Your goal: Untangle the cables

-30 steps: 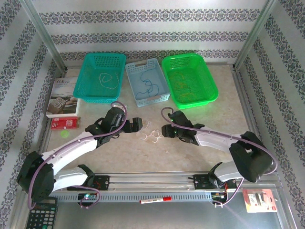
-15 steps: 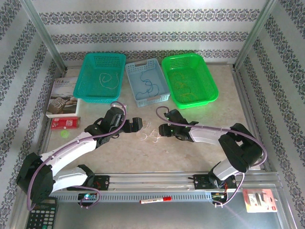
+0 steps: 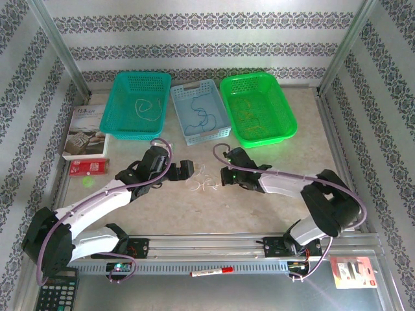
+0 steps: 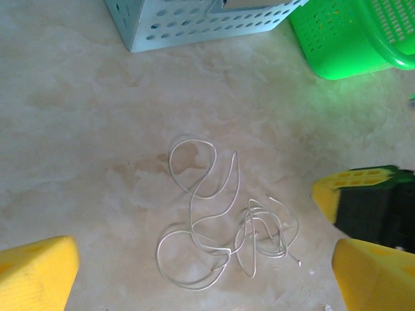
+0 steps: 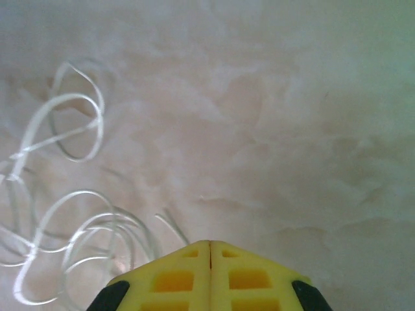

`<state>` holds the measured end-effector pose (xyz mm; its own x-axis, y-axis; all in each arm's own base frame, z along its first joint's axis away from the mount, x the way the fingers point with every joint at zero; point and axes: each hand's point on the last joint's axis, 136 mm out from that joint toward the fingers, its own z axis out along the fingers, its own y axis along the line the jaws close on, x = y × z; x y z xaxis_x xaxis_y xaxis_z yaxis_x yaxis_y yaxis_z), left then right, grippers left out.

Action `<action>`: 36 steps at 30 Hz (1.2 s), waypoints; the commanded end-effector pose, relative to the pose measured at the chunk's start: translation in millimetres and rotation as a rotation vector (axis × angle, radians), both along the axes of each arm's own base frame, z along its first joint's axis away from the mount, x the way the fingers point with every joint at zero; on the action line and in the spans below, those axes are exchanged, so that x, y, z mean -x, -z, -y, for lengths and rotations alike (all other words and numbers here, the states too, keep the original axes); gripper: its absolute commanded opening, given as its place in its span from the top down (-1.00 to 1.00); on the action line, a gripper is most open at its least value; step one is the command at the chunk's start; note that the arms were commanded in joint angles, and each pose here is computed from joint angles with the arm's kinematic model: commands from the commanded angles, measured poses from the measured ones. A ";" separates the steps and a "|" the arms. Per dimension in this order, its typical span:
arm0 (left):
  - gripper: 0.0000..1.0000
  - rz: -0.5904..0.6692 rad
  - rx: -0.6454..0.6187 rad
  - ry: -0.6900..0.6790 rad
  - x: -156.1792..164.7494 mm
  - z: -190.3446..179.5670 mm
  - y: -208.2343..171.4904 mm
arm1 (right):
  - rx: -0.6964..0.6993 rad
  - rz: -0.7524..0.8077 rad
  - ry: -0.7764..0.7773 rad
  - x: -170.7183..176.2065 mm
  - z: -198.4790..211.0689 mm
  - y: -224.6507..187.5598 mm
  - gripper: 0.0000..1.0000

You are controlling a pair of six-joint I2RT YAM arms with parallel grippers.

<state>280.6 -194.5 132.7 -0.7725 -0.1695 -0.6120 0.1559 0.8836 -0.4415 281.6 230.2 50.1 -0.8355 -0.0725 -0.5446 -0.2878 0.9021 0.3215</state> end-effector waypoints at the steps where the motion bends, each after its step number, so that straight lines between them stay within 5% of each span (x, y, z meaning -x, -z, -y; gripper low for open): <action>1: -1.00 -0.008 0.002 0.010 -2.4 0.2 5.0 | -0.043 0.018 0.013 3.4 2.3 -18.6 0.99; 6: -0.81 -0.042 -0.014 0.084 -11.3 18.1 18.9 | -0.077 0.032 0.043 4.8 7.1 -32.8 0.39; 11: -0.42 -0.108 -0.038 0.176 -24.8 43.2 37.2 | -0.098 0.034 0.076 8.5 17.3 -37.4 0.09; 26: -0.01 -0.207 -0.086 0.256 -42.5 77.1 84.6 | -0.162 0.062 0.148 18.4 42.3 -52.7 -0.08; 34: 1.00 -0.163 -0.082 0.256 -47.8 78.7 67.9 | -0.223 0.059 0.115 19.1 30.8 -65.5 -0.07; 36: 1.00 -0.127 -0.068 0.262 -46.4 77.9 48.2 | -0.247 0.064 0.098 18.0 25.6 -72.1 -0.08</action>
